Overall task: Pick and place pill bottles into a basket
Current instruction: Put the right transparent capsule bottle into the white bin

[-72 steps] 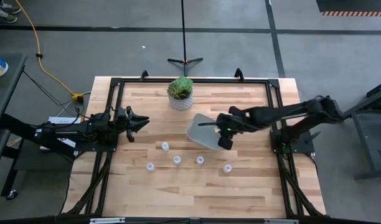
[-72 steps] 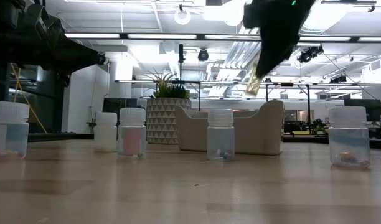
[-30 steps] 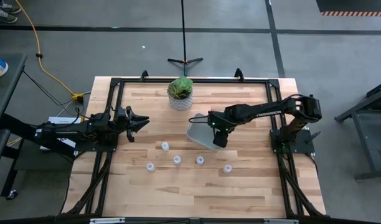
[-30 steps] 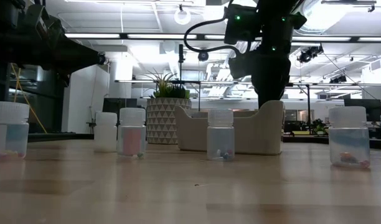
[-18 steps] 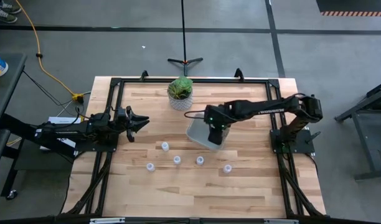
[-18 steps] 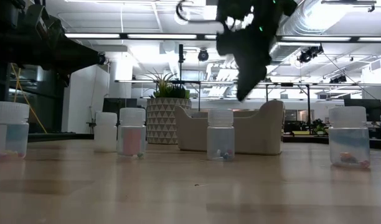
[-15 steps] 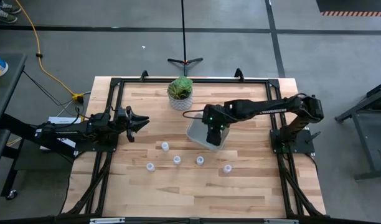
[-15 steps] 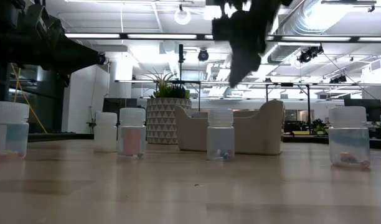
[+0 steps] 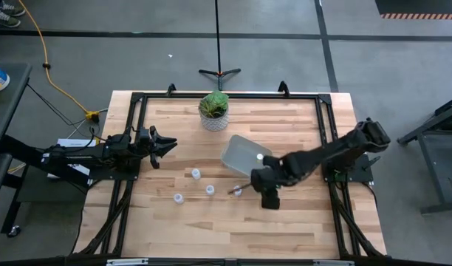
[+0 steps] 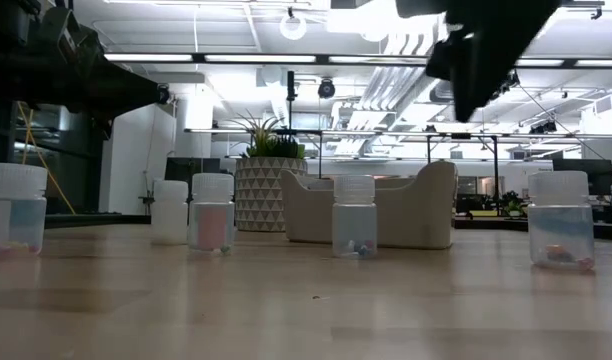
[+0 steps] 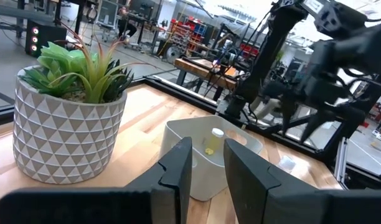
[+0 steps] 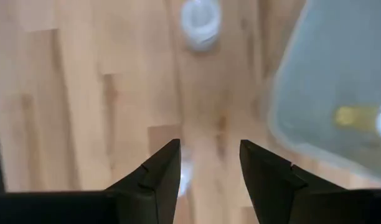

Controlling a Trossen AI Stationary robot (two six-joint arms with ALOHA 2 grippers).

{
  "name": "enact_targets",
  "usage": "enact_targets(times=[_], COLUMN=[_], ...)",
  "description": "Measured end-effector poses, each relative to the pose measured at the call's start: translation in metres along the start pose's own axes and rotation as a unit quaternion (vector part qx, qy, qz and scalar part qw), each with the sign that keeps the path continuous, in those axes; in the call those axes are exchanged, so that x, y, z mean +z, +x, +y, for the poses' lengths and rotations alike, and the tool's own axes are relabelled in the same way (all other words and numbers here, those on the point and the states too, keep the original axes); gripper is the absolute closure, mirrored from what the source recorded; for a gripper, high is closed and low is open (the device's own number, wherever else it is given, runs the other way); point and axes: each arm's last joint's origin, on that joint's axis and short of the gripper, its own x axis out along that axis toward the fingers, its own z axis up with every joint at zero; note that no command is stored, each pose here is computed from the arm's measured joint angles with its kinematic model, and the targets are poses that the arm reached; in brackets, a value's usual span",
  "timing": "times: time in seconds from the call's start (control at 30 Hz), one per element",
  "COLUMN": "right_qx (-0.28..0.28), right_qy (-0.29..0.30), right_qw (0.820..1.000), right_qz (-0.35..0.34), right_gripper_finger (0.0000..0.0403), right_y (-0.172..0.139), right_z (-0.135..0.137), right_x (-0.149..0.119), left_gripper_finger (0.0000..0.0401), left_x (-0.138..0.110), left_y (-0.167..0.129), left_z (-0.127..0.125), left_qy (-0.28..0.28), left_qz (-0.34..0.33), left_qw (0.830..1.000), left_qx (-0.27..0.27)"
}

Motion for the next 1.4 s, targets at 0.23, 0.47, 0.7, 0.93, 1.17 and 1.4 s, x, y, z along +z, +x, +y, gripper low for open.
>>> enact_targets(times=[0.23,0.47,0.7,0.93,1.17,1.4], right_qx=[-0.012,-0.026,-0.017,-0.001,-0.008,-0.020], right_qy=[0.001,0.016,0.017,0.028,0.032,0.032], right_qw=[1.000,1.000,1.000,0.999,0.999,0.999], right_qz=[-0.004,0.003,0.001,0.015,0.005,-0.003], right_gripper_finger=[0.0222,0.0165,0.0155,0.0155,0.0155,0.0159], right_y=[0.009,0.021,0.039,0.055,0.056,0.056], right_z=[0.029,0.031,0.027,0.021,0.021,0.020], right_x=[-0.025,-0.040,-0.049,-0.060,-0.059,-0.059], left_gripper_finger=[0.0272,0.0272,0.0272,0.0272,0.0272,0.0272], left_x=[0.000,0.000,0.000,0.000,0.000,0.000], left_y=[0.000,0.000,0.000,0.000,0.000,0.000], left_z=[0.000,0.000,0.000,0.000,0.000,0.000], left_qy=[0.002,0.004,0.004,0.004,0.004,0.004], left_qz=[0.000,0.000,-0.001,0.000,-0.001,-0.001], left_qw=[1.000,1.000,1.000,1.000,1.000,1.000], left_qx=[0.001,0.002,0.002,0.002,0.002,0.002])
